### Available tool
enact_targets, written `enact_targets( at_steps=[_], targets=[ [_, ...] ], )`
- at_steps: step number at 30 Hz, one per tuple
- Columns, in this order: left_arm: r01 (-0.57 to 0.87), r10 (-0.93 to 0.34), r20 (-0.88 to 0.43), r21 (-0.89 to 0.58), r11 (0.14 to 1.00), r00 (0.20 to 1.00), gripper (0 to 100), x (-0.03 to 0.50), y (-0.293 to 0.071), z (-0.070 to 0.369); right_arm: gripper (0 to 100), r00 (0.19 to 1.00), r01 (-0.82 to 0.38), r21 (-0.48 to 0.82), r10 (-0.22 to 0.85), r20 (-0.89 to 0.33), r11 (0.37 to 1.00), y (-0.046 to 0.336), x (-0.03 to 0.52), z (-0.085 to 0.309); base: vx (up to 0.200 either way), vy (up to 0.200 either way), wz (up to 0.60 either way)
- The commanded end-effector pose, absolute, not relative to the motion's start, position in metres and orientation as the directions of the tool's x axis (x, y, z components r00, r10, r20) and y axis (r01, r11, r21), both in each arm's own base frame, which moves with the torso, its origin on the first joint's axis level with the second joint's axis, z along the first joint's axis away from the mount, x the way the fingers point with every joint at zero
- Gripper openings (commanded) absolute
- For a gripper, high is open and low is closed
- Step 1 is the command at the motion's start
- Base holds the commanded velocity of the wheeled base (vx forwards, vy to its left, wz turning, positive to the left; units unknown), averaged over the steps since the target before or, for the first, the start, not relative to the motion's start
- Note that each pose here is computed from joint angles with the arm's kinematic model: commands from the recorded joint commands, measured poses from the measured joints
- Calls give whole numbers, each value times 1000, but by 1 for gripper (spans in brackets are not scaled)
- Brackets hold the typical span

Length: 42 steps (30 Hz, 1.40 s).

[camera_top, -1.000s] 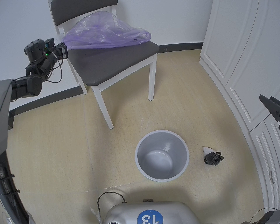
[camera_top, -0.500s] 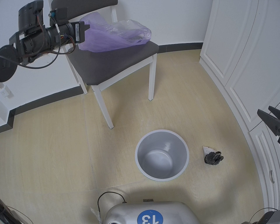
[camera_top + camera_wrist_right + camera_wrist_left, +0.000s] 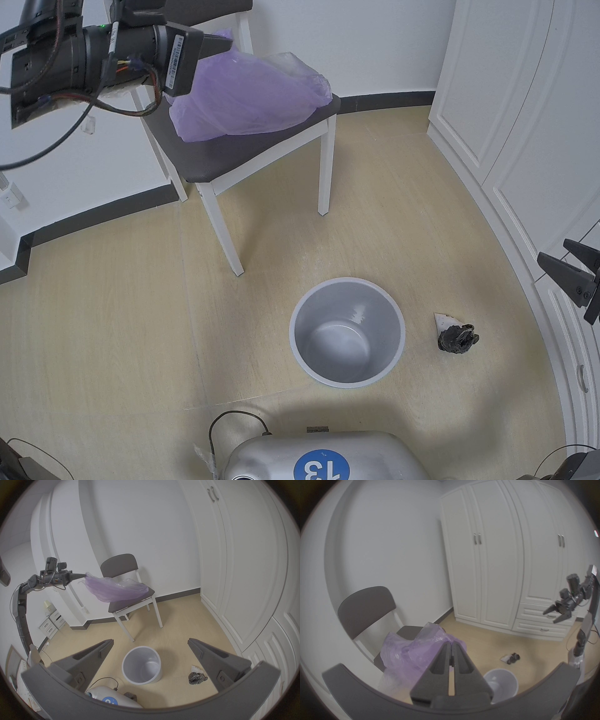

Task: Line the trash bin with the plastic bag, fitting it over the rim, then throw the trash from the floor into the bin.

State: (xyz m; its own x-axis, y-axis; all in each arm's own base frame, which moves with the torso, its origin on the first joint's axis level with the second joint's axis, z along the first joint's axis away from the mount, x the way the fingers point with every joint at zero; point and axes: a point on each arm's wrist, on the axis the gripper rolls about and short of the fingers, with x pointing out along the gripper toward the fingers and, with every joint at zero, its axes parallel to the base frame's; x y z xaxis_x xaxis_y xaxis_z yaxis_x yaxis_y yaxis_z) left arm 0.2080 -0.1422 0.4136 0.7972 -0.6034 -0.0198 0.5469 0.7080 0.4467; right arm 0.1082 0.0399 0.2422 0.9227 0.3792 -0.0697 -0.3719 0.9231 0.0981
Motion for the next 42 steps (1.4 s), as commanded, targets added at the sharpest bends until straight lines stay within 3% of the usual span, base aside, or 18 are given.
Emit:
enact_targets(
  at_steps=[1, 6, 13, 42],
  targets=[
    [609, -692, 9, 465, 642, 722, 0, 171, -146, 439, 100, 920, -373, 99, 381, -92, 923, 41, 110, 237, 0, 0, 0],
    [695, -760, -66, 462, 552, 647, 0, 152, -155, 438, 100, 921, -373, 105, 382, -80, 922, 41, 110, 240, 0, 0, 0],
    [730, -803, -78, 474, 492, 591, 0, 138, -161, 438, 100, 916, -372, 110, 383, -115, 922, 43, 117, 234, 0, 0, 0],
    [809, -900, -49, 460, 365, 434, 0, 96, -172, 444, 100, 903, -371, 112, 387, -189, 922, 47, 127, 222, 0, 0, 0]
  ],
)
